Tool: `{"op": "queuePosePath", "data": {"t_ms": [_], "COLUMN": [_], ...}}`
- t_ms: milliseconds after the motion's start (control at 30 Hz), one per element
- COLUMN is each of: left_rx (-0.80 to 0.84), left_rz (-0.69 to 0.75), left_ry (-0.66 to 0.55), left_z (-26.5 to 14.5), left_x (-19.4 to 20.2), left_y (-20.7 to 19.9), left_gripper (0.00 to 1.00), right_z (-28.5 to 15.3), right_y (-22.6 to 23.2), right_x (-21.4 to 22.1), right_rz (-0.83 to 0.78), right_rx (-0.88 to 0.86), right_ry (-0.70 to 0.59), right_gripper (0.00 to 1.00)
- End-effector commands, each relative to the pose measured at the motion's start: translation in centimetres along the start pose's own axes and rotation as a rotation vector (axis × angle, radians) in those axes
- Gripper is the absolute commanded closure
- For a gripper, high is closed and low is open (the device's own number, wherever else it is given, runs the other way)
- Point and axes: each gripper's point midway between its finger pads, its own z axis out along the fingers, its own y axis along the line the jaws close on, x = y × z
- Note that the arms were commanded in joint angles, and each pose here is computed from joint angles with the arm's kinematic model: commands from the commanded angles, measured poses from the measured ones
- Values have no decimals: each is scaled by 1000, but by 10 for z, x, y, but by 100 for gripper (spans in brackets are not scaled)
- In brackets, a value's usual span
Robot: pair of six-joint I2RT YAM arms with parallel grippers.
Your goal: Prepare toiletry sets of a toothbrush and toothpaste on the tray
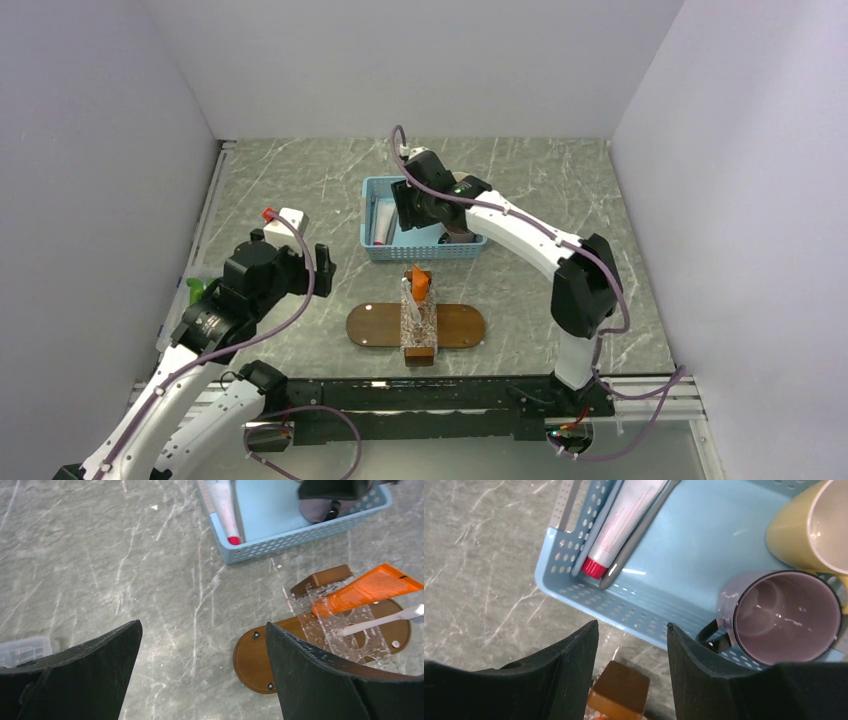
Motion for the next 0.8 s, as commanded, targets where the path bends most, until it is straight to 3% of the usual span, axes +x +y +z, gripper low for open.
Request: {"op": "queuePosePath", "data": {"t_ms": [0, 300, 767], "left_rx": [93, 81, 93], "left_rz": [31, 46, 57], "left_ry": [-79, 30, -3], "left_z": [4, 20, 21], "left_x": [-23, -3, 4], "left_y": [-17, -17, -17], "left_gripper": [1, 1, 1], "right_z": [20, 73, 138], "right_y": [0, 2, -26], "right_x": [-27, -36, -25], "right_rz": [123, 201, 299], "right_rx": [-36, -3, 136], "right_ry": [-46, -1, -9], "right_gripper": [45, 44, 46]}}
